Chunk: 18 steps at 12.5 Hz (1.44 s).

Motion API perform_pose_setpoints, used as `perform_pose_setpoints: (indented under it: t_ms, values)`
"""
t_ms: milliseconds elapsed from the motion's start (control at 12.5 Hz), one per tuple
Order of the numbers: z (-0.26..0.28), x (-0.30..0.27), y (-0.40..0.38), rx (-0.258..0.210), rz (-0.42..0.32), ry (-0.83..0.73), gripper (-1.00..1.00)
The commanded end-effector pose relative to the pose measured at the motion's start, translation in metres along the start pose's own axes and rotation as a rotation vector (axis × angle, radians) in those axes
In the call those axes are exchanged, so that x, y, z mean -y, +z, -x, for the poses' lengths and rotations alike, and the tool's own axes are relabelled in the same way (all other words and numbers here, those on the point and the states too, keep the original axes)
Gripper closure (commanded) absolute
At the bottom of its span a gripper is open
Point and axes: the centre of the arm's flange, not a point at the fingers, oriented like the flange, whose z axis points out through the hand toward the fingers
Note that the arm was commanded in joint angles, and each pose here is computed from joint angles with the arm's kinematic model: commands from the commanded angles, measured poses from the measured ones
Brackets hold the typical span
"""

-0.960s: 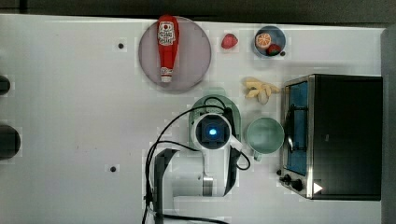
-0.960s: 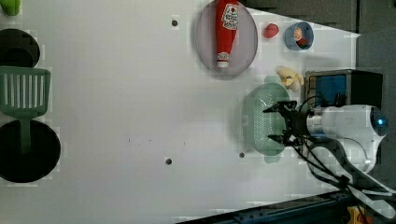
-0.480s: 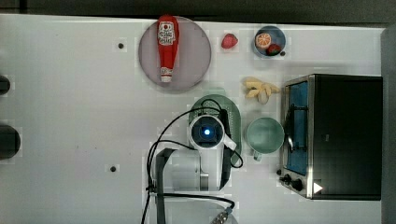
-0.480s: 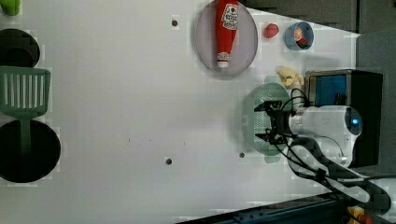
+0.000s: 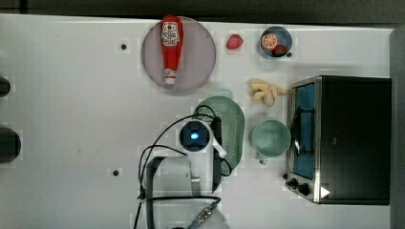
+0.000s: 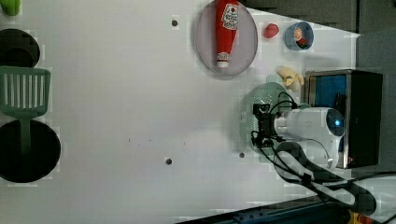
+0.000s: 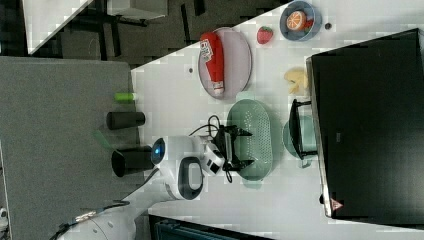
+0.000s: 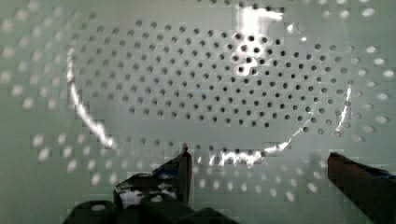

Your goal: Drag strainer right to left.

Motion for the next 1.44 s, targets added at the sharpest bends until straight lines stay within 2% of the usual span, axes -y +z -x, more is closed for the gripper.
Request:
perform_pose_setpoints:
  t_ms: [80, 960, 1440]
  values:
    - [0.039, 0.007, -0.02, 0.007, -0.05, 0.022, -1.0]
    - [0.148, 0.018, -0.012, 0.005, -0.066, 0.023, -1.0]
    - [0.198, 0.023, -0.016, -0.013, -0.036, -0.012, -1.0]
